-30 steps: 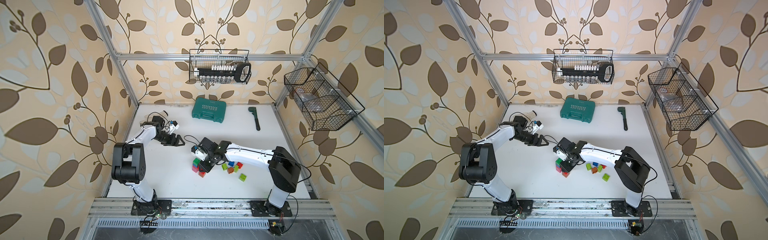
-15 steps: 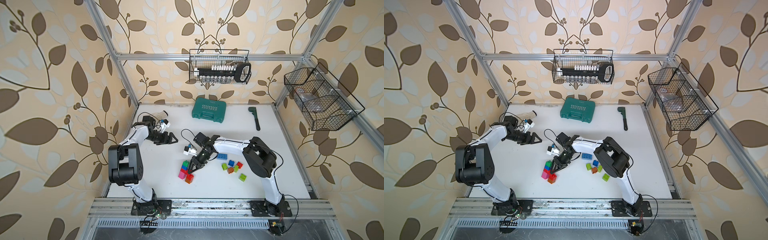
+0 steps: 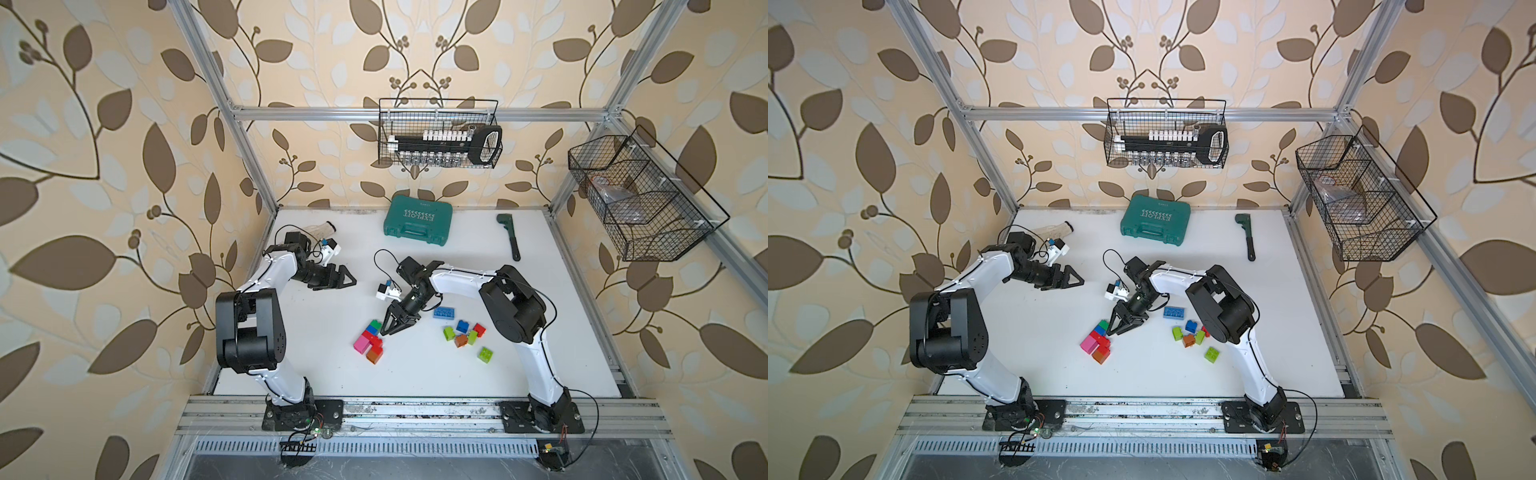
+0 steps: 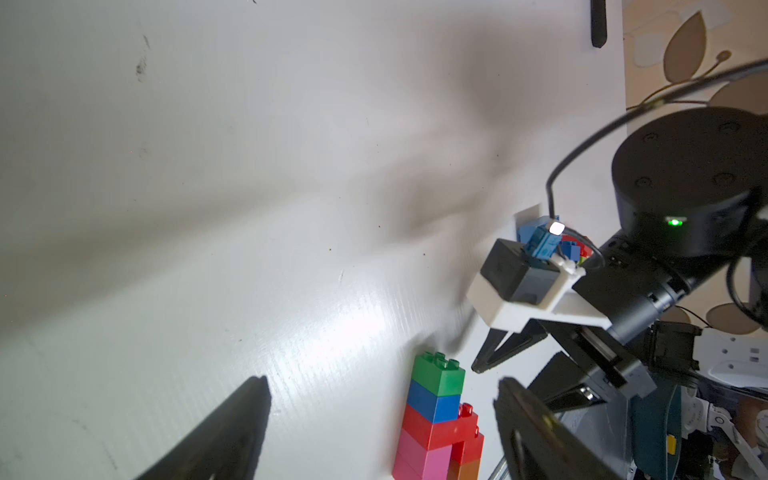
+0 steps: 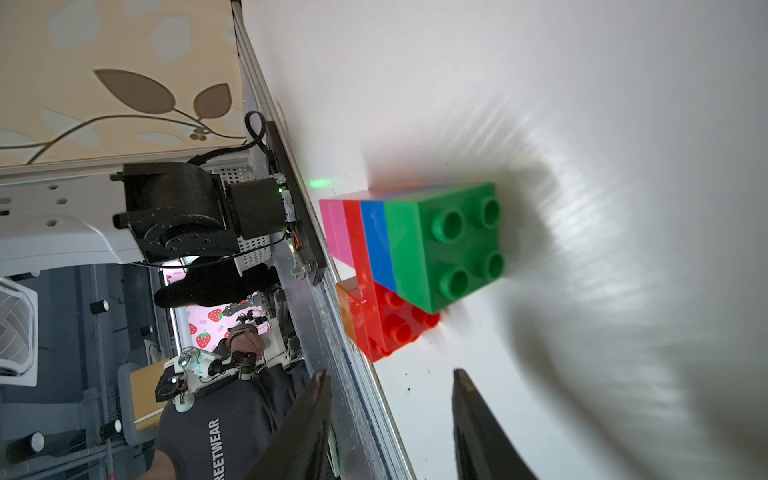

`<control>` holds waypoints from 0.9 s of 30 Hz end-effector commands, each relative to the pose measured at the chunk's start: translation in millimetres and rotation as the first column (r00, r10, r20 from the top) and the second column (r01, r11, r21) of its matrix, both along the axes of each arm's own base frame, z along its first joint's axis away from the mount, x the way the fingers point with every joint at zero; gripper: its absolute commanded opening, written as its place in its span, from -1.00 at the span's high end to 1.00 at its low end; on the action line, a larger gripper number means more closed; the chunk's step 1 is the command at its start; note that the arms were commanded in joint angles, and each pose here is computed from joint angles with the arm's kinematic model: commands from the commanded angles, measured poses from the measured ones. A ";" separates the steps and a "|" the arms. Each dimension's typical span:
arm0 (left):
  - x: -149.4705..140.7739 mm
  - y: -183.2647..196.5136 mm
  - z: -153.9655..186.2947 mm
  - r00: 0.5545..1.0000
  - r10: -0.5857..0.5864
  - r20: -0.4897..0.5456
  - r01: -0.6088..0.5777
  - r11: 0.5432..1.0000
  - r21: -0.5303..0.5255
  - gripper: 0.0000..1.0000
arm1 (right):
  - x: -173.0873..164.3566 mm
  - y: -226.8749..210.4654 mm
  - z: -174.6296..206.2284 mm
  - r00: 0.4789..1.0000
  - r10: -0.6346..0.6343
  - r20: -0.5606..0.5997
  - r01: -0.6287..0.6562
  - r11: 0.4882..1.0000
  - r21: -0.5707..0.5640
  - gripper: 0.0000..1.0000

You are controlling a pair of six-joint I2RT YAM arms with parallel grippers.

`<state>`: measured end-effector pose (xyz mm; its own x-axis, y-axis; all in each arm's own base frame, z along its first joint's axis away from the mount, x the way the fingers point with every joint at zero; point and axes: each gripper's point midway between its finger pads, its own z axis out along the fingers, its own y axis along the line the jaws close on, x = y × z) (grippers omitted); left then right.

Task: Assemble the letter h with lego
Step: Place the lego brick at the center of the board, then adjust the lego brick at the center of the board.

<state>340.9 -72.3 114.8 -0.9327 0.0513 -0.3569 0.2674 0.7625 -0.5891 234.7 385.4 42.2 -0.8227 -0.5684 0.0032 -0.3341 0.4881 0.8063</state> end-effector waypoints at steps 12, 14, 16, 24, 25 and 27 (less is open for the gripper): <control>-6.3 -33.7 24.9 0.982 -0.154 0.111 0.156 0.988 -0.014 -0.76 | 47.2 -145.3 66.3 0.731 -0.051 0.680 0.365 0.871 -0.327 -0.05; -11.5 -49.8 27.9 0.967 -0.214 0.137 0.217 0.976 -0.005 -0.77 | 52.8 -157.1 68.9 0.651 0.049 0.758 0.335 0.877 -0.345 -0.07; -14.4 -60.6 32.7 0.958 -0.242 0.156 0.250 0.968 -0.030 -0.78 | 57.0 -162.8 63.4 0.606 0.152 0.781 0.282 0.877 -0.389 -0.07; -22.6 -63.4 28.4 0.961 -0.254 0.109 0.261 0.964 -0.055 -0.78 | 53.0 -166.1 15.7 0.652 0.426 0.628 0.049 0.803 -0.594 -0.19; -25.5 -63.2 27.1 0.961 -0.256 0.104 0.262 0.964 -0.053 -0.78 | 52.8 -167.6 11.6 0.652 0.445 0.614 0.037 0.790 -0.612 -0.22; -29.8 -62.9 24.3 0.961 -0.257 0.104 0.264 0.963 -0.053 -0.78 | 57.1 -172.1 5.9 0.645 0.471 0.602 0.042 0.765 -0.643 -0.25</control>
<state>319.3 -136.0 127.1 -0.8717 0.2525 -0.4199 0.4759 0.6402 -0.6030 285.4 219.5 42.1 -0.6091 -0.7742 -0.1722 -0.7771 0.6260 -0.0658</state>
